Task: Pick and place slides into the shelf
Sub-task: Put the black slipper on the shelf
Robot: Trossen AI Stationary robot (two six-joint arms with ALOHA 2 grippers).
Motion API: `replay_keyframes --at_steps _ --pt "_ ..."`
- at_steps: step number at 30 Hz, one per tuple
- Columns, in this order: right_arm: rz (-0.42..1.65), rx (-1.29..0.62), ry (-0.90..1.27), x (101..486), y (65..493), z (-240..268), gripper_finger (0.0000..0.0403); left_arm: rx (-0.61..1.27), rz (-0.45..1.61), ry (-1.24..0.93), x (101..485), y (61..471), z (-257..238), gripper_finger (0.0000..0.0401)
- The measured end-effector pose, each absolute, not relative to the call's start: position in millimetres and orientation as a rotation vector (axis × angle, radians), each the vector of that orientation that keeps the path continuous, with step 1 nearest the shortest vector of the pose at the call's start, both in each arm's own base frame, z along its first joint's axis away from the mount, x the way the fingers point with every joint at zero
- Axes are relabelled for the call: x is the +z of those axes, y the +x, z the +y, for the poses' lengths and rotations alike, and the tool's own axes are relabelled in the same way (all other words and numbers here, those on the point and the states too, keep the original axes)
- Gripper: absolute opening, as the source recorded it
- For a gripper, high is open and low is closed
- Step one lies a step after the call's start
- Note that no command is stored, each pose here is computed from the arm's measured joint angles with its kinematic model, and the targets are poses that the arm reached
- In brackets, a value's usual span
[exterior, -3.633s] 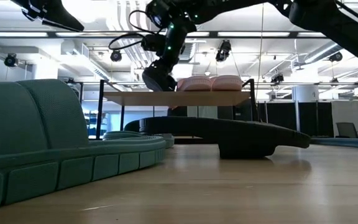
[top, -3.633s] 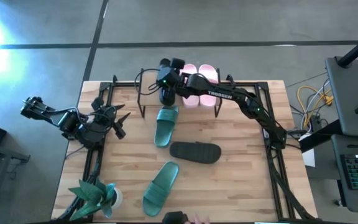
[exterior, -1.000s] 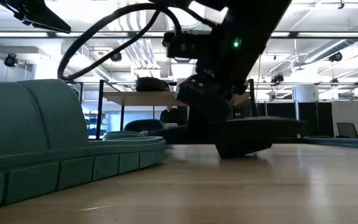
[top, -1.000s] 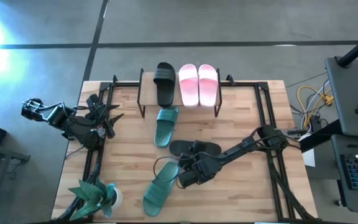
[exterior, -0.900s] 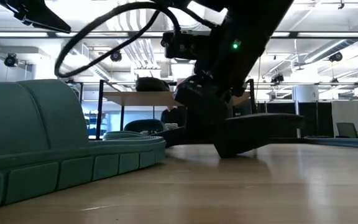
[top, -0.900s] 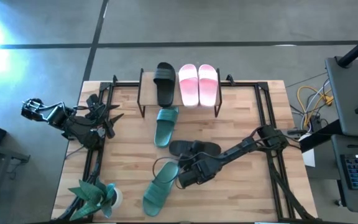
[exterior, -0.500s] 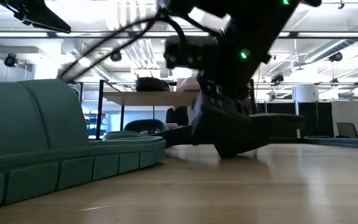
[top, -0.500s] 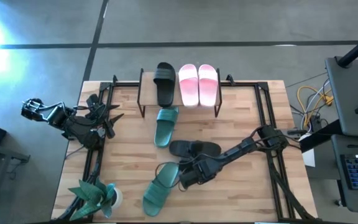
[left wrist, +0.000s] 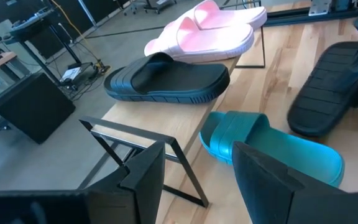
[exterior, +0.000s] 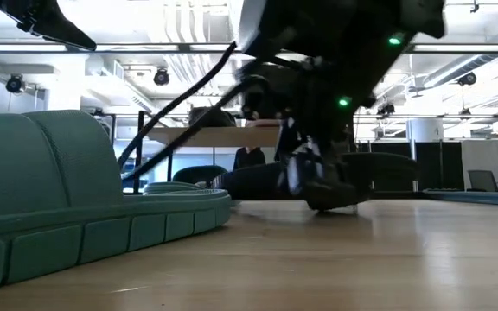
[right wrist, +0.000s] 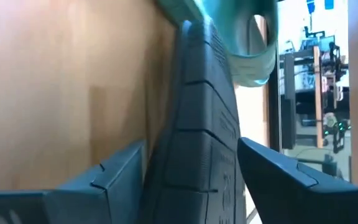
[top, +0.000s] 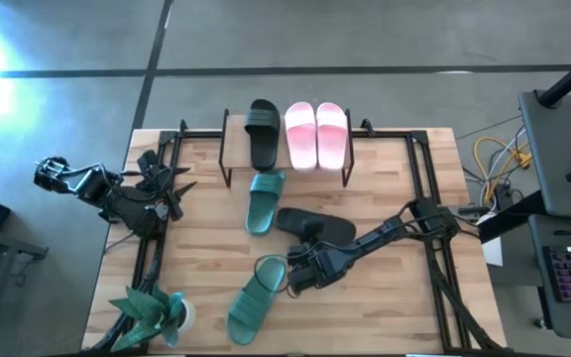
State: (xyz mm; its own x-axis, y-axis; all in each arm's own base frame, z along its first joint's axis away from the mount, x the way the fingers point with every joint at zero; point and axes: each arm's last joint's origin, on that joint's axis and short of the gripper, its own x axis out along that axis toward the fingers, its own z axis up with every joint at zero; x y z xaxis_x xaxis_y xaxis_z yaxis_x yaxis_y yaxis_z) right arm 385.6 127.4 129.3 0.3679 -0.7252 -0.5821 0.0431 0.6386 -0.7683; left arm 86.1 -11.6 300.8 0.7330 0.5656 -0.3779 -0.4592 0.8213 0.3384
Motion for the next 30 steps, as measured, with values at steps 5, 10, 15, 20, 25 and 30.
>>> replay_keyframes --at_steps 5,10,15,20,25,30 --pt "1.069 -0.611 -0.669 135 394 117 0.0194 0.557 0.495 0.226 300 87 -12 0.0173" --pt "1.076 -0.681 -0.603 140 395 107 0.0108 0.541 0.502 0.223 300 88 -13 0.0173" --pt "1.123 -0.804 -0.505 158 387 103 0.0081 0.54 0.503 0.223 300 88 -13 0.0173" --pt "1.045 -0.982 -0.304 197 384 102 0.0081 0.539 0.506 0.222 300 88 -13 0.0173" --pt "0.821 -1.076 0.013 255 389 103 0.0081 0.539 0.508 0.223 299 89 -14 0.0173" --pt "0.568 -1.073 0.323 322 393 95 0.0081 0.542 0.508 0.216 299 90 -14 0.0173"
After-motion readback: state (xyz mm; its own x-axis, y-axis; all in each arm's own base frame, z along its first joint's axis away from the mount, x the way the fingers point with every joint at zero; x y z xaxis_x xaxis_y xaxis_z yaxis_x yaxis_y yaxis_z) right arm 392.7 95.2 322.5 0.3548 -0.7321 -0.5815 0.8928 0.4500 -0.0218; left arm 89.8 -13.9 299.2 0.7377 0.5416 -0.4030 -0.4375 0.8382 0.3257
